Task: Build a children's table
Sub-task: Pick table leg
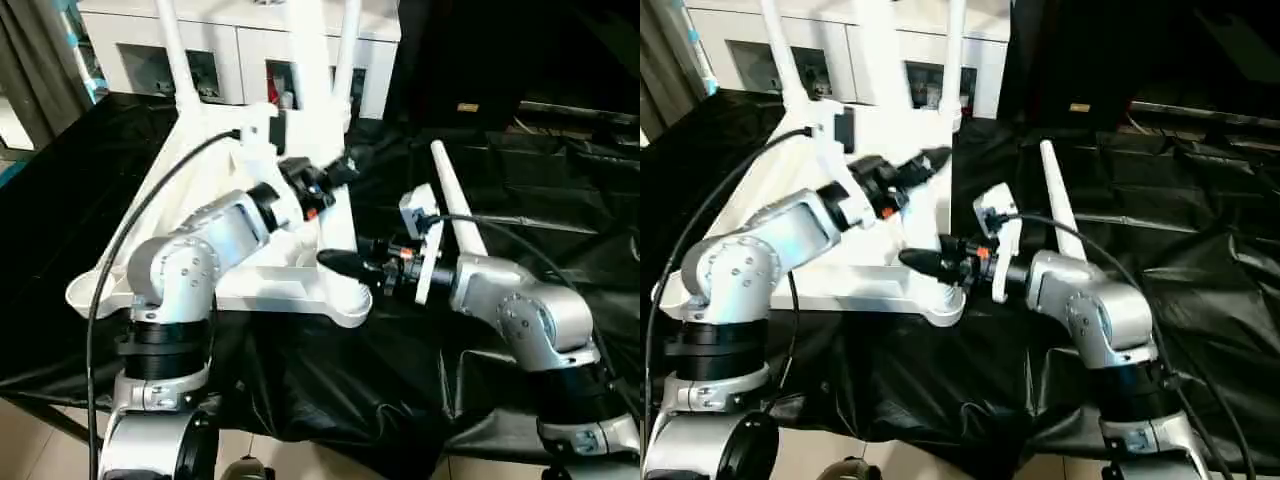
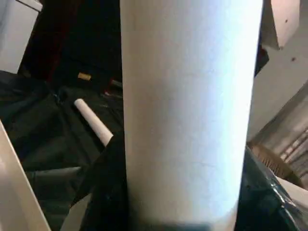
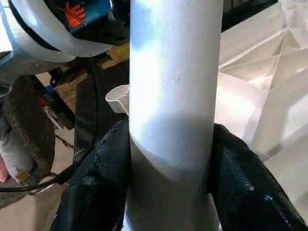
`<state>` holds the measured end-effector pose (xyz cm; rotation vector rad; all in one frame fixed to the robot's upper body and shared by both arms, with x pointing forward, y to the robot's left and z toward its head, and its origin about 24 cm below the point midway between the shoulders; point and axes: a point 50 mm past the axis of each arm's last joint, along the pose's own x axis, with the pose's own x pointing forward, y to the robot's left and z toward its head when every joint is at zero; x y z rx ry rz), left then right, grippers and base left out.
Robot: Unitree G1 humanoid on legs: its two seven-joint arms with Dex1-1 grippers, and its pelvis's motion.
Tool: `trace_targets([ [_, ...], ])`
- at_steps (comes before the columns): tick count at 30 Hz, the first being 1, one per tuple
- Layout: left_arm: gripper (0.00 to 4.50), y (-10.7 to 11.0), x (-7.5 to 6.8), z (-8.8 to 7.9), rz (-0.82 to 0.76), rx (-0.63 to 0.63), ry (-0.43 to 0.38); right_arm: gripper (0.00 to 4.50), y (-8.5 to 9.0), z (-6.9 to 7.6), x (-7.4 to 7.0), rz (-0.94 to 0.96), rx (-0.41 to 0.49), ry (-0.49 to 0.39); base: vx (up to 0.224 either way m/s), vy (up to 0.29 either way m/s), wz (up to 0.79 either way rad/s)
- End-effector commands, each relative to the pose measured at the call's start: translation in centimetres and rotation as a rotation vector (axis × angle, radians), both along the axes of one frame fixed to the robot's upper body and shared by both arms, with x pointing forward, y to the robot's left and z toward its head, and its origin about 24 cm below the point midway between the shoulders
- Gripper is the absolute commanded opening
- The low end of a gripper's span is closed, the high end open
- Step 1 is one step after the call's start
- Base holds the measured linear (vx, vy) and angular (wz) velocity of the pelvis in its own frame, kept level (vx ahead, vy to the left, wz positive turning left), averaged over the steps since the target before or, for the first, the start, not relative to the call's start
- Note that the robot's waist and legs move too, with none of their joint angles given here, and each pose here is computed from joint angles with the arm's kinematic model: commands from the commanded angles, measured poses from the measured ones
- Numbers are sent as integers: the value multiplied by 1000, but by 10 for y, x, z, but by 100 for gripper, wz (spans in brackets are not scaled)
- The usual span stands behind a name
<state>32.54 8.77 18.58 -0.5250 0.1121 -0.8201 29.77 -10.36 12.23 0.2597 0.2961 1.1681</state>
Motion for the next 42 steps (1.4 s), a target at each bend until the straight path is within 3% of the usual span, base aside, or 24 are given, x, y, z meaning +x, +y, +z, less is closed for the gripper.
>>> trace_targets([
  [1, 191, 4, 1, 2, 10, -22, 17, 247, 0, 13, -5, 98, 71, -8, 0, 0, 0],
  [6, 188, 6, 2, 0, -31, -134, 104, 278, -17, 20, 1, 65, 115, 59, 0, 0, 0],
  [7, 187, 7, 2, 0, -54, -161, 116, 305, -22, 23, 5, 37, 142, 78, 0, 0, 0],
  [11, 187, 3, -1, 1, -120, -211, 134, 307, -32, 37, 5, 50, 230, 114, 0, 0, 0],
  [15, 187, 0, -4, 3, -174, -234, 131, 307, -37, 41, 3, 83, 263, 149, 0, 0, 0],
  [19, 187, -4, -8, 6, -226, -254, 119, 307, -37, 38, -1, 129, 222, 177, 0, 0, 0],
  [22, 187, -4, -12, 11, -270, -264, 65, 307, -34, 32, -6, 164, 162, 198, 0, 0, 0],
  [23, 187, -5, -18, 14, -319, -252, 12, 307, -30, 30, -9, 184, 142, 215, 0, 0, 0],
  [28, 187, -9, -24, 18, -377, -235, -34, 307, -22, 22, -10, 208, 110, 246, 0, 0, 0],
  [42, 186, -9, -23, 18, -375, -228, -54, 199, -13, 16, -5, 164, 117, 257, 0, 0, 0],
])
